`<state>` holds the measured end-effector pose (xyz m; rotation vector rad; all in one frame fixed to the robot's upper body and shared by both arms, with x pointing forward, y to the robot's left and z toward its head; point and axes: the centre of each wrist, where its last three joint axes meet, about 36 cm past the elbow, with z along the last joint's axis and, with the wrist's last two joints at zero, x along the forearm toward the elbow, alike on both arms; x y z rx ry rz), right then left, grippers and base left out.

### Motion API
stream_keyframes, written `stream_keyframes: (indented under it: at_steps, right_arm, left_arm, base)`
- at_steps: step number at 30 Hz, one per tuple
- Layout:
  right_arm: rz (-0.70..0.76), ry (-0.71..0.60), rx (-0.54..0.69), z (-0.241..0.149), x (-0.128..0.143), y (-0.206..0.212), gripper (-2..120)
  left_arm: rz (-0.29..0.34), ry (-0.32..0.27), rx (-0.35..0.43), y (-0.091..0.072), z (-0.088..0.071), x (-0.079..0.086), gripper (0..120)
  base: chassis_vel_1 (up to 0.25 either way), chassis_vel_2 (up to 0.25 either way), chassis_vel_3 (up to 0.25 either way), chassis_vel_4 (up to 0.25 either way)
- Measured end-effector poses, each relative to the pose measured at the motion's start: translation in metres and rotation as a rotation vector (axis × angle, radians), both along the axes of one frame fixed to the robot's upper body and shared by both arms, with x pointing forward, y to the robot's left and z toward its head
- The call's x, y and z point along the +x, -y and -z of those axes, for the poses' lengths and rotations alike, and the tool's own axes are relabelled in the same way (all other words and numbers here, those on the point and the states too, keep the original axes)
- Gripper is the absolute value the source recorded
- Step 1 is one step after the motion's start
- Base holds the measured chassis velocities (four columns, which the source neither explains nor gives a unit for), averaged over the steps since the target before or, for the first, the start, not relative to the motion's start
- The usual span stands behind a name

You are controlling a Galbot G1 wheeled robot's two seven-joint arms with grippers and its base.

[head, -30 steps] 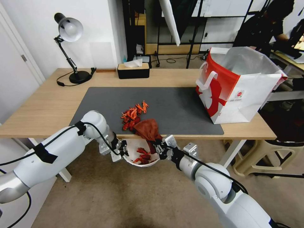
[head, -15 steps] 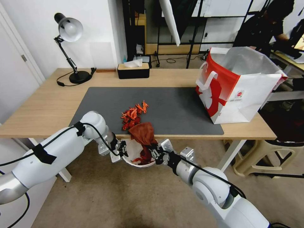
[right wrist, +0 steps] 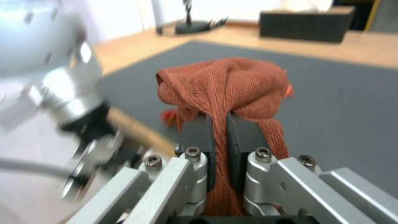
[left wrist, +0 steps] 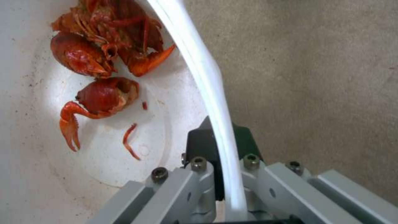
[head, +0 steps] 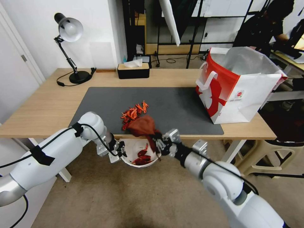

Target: Sweep shrimp from table into container with towel, then put container into takeout bag.

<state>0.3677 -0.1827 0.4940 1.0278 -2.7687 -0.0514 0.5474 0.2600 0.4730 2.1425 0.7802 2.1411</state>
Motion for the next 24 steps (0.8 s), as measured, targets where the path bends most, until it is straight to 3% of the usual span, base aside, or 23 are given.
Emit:
stream_keyframes:
  at_steps: [7,11,12,18,24]
  right_arm:
    - [0.085,0.067,0.086,-0.009,0.037,0.002,4]
    - [0.167,0.096,0.108,-0.011,0.076,0.003,4]
    - [0.167,0.096,0.108,-0.011,0.076,0.003,4]
    - [0.298,0.077,0.061,0.005,0.14,0.004,4]
    - [0.382,0.043,0.01,0.017,0.182,-0.003,4]
  left_arm:
    - [-0.011,0.0,0.0,-0.006,0.001,-0.003,0]
    - [-0.019,-0.002,0.001,-0.011,0.002,-0.005,0]
    - [-0.019,-0.002,0.001,-0.011,0.002,-0.005,0]
    - [-0.02,-0.006,-0.001,-0.012,0.004,-0.006,0]
    - [-0.022,-0.012,0.0,-0.011,0.007,-0.004,0]
  base:
    - [0.0,0.0,0.0,0.0]
    - [0.0,0.0,0.0,0.0]
    - [0.0,0.0,0.0,0.0]
    - [0.0,0.0,0.0,0.0]
    - [0.0,0.0,0.0,0.0]
